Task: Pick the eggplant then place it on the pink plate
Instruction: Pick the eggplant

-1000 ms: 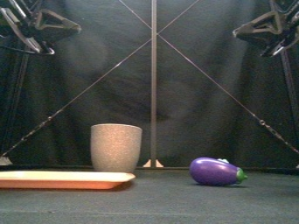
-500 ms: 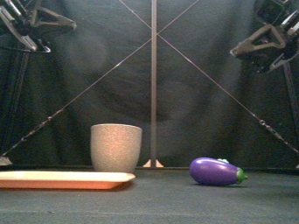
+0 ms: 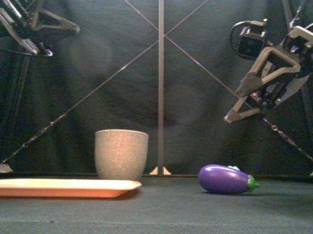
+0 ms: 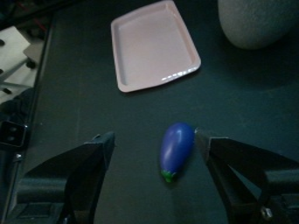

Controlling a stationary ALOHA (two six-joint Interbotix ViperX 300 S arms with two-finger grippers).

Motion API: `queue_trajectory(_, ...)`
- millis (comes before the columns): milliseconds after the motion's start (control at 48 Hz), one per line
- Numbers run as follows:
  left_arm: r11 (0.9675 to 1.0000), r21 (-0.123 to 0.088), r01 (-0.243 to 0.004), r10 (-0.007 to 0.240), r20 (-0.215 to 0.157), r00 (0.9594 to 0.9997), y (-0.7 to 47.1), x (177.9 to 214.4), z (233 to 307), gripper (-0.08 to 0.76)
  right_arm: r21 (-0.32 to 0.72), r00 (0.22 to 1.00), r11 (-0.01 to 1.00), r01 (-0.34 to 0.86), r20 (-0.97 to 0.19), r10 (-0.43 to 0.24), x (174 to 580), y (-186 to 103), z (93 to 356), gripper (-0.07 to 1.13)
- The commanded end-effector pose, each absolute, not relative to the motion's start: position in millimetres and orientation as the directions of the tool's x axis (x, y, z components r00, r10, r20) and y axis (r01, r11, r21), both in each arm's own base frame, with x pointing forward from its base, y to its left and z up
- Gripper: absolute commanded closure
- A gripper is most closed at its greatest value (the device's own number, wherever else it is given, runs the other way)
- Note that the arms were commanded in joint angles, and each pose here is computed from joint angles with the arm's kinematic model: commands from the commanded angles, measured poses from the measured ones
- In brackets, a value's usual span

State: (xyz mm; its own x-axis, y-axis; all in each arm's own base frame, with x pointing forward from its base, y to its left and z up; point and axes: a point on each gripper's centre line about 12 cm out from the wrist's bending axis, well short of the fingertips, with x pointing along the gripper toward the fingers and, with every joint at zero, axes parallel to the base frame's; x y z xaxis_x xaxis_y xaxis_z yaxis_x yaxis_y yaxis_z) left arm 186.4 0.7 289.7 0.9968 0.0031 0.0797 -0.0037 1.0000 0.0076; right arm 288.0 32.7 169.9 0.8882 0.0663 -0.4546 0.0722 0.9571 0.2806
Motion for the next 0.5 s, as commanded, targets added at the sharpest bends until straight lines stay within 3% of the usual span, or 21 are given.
queue_trajectory(21,0.9999,0.011,-0.005,0.004,0.089,0.996,0.9,187.4,294.6,0.703,0.279,0.875,0.956,0.085,-0.48,0.063,303.4,33.9,164.7,0.0)
queue_trajectory(500,0.9998,0.018,-0.004,0.002,0.083,0.9966,0.7,187.7,293.4,0.703,0.261,0.772,0.954,0.145,-0.634,0.056,331.4,36.6,123.1,0.01)
